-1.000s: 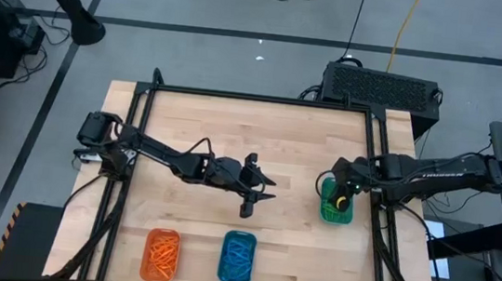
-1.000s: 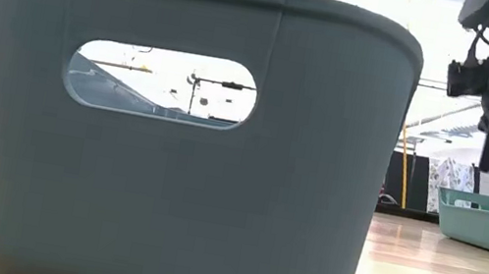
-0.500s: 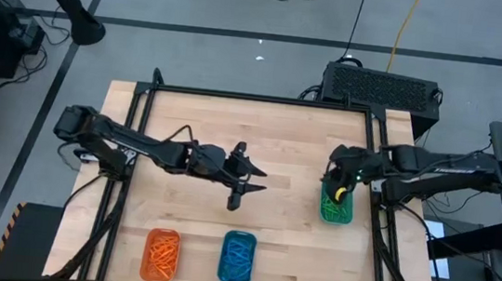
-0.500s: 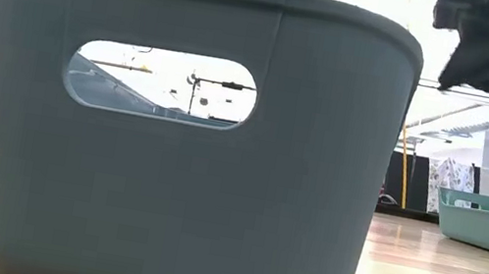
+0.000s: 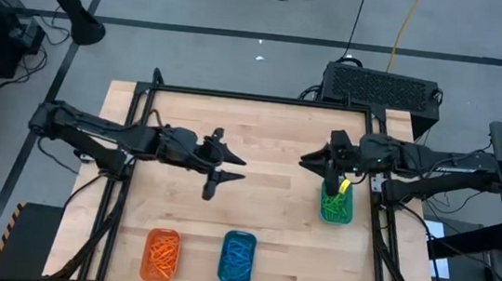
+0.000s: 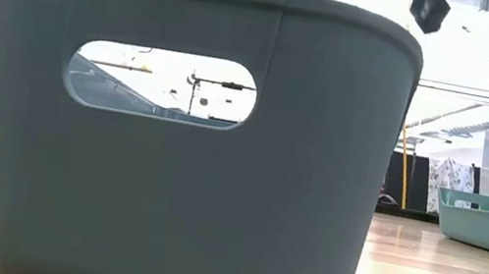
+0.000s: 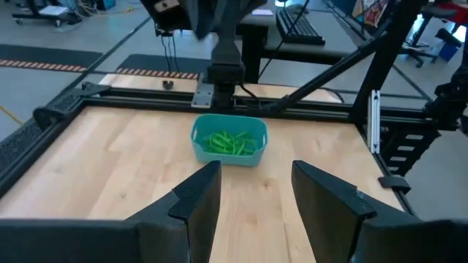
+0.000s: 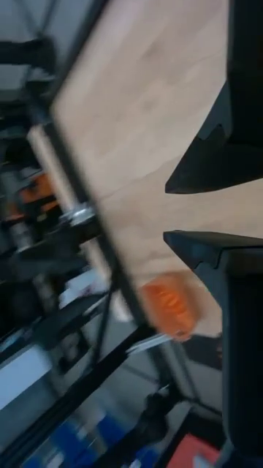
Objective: Sort rubber bands into baskets
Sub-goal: Return to Home Position
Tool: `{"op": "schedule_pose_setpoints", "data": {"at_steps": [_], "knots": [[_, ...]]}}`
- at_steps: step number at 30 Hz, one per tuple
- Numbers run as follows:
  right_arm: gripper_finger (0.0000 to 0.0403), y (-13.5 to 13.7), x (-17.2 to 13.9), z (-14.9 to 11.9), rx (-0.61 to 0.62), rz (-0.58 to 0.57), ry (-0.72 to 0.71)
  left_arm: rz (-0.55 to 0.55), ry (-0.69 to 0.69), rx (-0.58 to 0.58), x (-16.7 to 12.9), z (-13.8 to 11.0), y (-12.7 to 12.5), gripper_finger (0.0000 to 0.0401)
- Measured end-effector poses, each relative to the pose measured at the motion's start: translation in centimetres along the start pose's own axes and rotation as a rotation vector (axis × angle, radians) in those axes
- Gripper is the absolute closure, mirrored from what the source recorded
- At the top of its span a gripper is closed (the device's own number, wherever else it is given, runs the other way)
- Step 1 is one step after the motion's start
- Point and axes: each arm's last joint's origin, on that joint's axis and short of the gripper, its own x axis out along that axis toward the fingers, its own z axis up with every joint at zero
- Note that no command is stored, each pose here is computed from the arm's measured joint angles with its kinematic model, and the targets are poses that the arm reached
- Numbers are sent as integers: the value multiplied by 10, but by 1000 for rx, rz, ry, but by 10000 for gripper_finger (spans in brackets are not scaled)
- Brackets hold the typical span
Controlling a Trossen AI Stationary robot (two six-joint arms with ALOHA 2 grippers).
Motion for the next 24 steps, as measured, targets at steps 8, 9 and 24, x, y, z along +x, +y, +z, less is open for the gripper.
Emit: {"op": "schedule_pose_setpoints", "data": {"at_steps": [8,9,24], "knots": [[319,7,15,11,-24,66,-118,14,23,2,-40,9,3,225],[319,8,18,11,-24,69,-121,23,28,2,-46,9,4,225],[319,6,6,5,-38,126,-16,186,-94,-92,-142,-28,20,225]]}}
